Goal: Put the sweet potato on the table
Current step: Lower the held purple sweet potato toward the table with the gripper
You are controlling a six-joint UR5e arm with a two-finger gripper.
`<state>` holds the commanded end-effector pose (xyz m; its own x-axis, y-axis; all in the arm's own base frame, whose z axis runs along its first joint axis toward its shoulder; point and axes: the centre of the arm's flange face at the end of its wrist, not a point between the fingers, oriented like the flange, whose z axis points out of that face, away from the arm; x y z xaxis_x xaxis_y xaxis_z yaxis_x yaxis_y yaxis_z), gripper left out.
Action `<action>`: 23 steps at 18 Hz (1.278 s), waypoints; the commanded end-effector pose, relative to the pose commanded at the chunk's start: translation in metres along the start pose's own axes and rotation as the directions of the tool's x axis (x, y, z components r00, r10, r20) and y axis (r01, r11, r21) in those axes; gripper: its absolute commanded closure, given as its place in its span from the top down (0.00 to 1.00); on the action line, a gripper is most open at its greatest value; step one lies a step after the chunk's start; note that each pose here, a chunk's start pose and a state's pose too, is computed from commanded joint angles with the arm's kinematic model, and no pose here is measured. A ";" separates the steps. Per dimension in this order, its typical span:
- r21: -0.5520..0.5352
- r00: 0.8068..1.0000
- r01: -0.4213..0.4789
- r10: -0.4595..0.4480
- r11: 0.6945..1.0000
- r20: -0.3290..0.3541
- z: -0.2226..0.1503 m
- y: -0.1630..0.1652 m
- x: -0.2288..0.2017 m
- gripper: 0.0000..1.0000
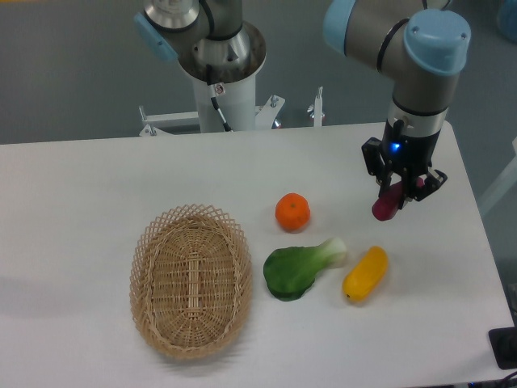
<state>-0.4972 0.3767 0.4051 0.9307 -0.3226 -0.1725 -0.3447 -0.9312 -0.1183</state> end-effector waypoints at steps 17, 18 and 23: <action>-0.001 0.980 -0.169 0.168 0.986 -0.110 0.045 0.056 0.050 0.30; -0.001 0.977 -0.189 0.188 0.982 -0.105 0.051 0.063 0.054 0.30; 0.000 0.960 -0.264 0.263 0.965 -0.093 0.097 0.079 0.063 0.30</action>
<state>-0.4772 0.2995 0.2900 0.8147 -0.5702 -0.1055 -0.5780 -0.8131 -0.0691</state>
